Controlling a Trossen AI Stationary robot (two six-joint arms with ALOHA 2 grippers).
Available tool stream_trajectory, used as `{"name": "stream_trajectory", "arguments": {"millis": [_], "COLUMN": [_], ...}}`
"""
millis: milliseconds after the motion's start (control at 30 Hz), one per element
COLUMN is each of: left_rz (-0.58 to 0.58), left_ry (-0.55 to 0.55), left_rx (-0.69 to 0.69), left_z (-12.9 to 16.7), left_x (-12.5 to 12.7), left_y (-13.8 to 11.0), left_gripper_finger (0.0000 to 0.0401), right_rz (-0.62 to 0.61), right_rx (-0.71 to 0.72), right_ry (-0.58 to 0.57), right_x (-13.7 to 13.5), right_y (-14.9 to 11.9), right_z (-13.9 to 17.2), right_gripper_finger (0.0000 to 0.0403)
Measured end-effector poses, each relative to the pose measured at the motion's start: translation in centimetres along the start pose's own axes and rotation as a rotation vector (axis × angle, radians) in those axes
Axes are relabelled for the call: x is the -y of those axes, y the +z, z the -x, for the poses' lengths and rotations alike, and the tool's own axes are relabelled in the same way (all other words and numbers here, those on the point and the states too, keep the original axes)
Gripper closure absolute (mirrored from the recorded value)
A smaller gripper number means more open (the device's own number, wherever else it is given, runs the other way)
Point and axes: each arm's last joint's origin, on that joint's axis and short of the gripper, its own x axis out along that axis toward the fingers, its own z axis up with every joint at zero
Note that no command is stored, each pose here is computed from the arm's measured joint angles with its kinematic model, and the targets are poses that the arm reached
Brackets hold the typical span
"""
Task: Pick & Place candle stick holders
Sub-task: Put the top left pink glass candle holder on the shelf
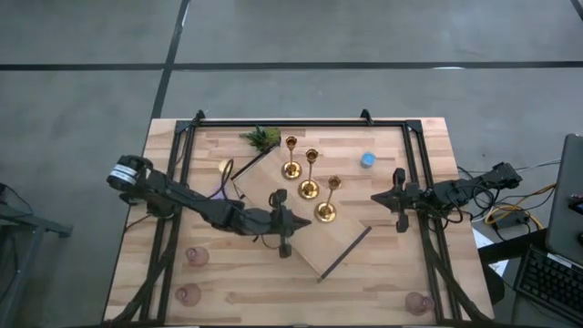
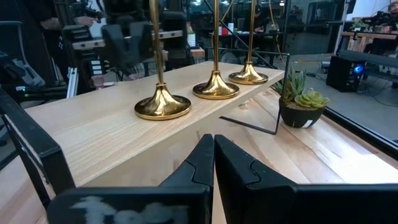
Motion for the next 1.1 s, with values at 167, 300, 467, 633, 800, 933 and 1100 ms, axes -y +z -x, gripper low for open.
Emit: {"name": "stream_trajectory", "arguments": {"millis": [167,300,467,633,800,933,1100], "left_rz": [0.005,-0.026,-0.040,-0.067,0.075,0.082,0.164], "left_ry": [-0.050,-0.133,-0.225,-0.313,-0.338,-0.374,-0.342], "left_rx": [-0.018,-0.037,-0.032,-0.073,-0.154,-0.220,-0.383], "left_z": [1.0,3.1,7.1,11.8,15.3,17.3,19.5], "left_x": [1.4,2.4,3.1,3.1,1.9,1.4,0.4], "left_y": [-0.9,-1.0,-0.4,-0.9,-1.5,-2.4,-3.0], "left_gripper_finger": [0.0392,0.0392,0.0392,0.0392,0.0392,0.0396,0.0397], "right_rz": [0.001,0.001,0.000,0.002,0.003,0.003,0.003], "right_rx": [-0.001,-0.001,-0.001,-0.004,-0.006,-0.006,-0.006], "right_ry": [-0.001,-0.001,0.000,-0.001,-0.001,-0.001,-0.001], "right_x": [0.0,0.0,0.0,0.0,0.0,0.0,0.0], "right_y": [0.0,0.0,0.0,0.0,-0.1,0.0,-0.1], "right_z": [0.0,0.0,0.0,0.0,0.0,0.0,0.0], "right_gripper_finger": [0.0394,0.0394,0.0394,0.0394,0.0394,0.0394,0.0394]}}
